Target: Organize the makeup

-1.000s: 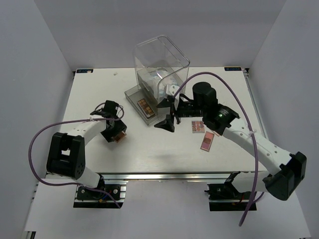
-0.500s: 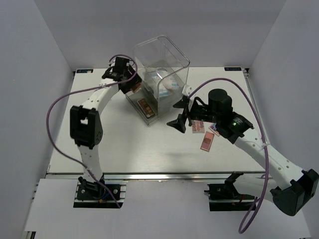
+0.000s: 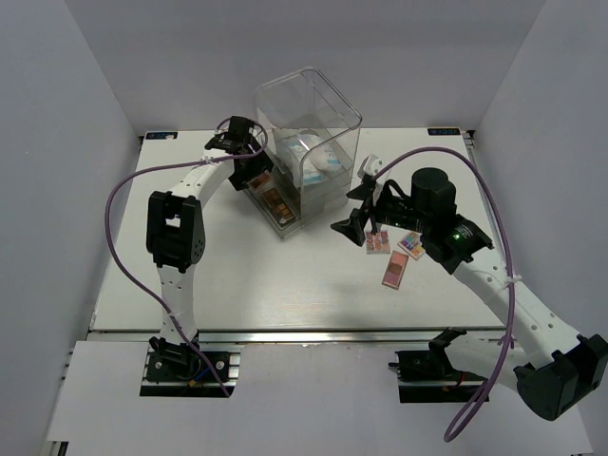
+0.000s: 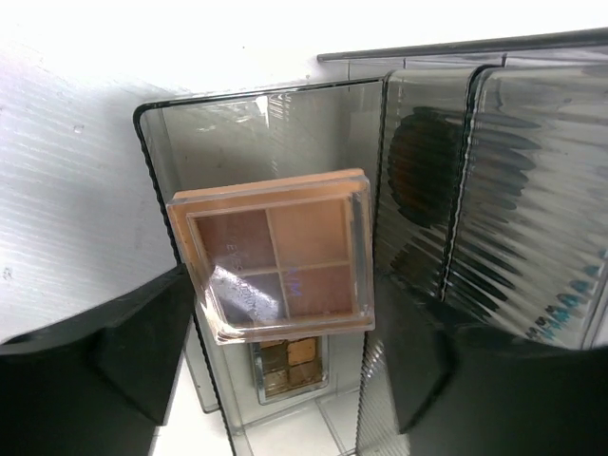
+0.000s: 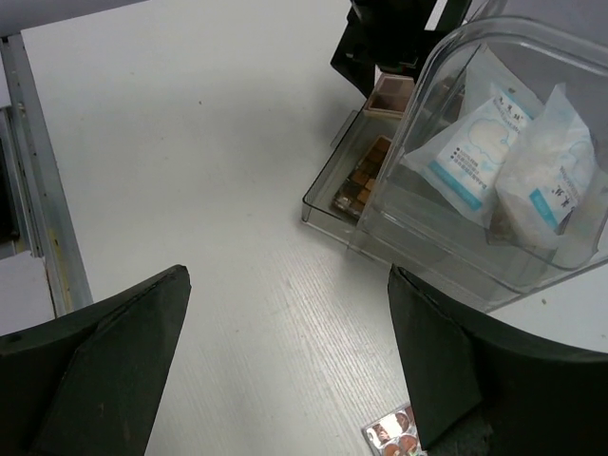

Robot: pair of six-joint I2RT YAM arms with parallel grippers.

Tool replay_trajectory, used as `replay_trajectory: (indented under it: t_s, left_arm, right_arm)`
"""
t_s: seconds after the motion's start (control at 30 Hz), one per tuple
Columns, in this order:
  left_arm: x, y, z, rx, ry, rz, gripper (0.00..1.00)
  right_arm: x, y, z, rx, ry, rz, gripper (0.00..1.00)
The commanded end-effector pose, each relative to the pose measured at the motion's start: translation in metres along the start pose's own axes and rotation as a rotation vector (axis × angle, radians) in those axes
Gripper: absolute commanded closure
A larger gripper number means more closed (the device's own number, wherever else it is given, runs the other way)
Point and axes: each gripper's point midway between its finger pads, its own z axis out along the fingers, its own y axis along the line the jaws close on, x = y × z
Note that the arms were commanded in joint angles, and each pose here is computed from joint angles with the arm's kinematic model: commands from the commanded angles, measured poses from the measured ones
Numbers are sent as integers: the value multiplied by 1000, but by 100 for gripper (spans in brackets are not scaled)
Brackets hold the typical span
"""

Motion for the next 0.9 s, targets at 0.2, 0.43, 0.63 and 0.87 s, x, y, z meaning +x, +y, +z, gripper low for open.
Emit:
replay_trajectory:
  t_s: [0.2, 0.43, 0.63, 0.87]
  left_arm:
    - [-35, -22, -30, 58, -91, 1, 2]
    - [-63, -19, -62, 86, -153, -9, 2]
    - [-59, 32, -102, 61, -192, 13, 2]
    - [-27, 89, -164, 147, -272, -55, 2]
  right_arm:
    - [30, -15, -2, 52, 79, 52, 11]
    - [95, -46, -12, 194, 290, 267, 11]
    - [173, -67, -31, 358, 554, 450, 15]
    - [218, -94, -28, 560, 675, 582, 11]
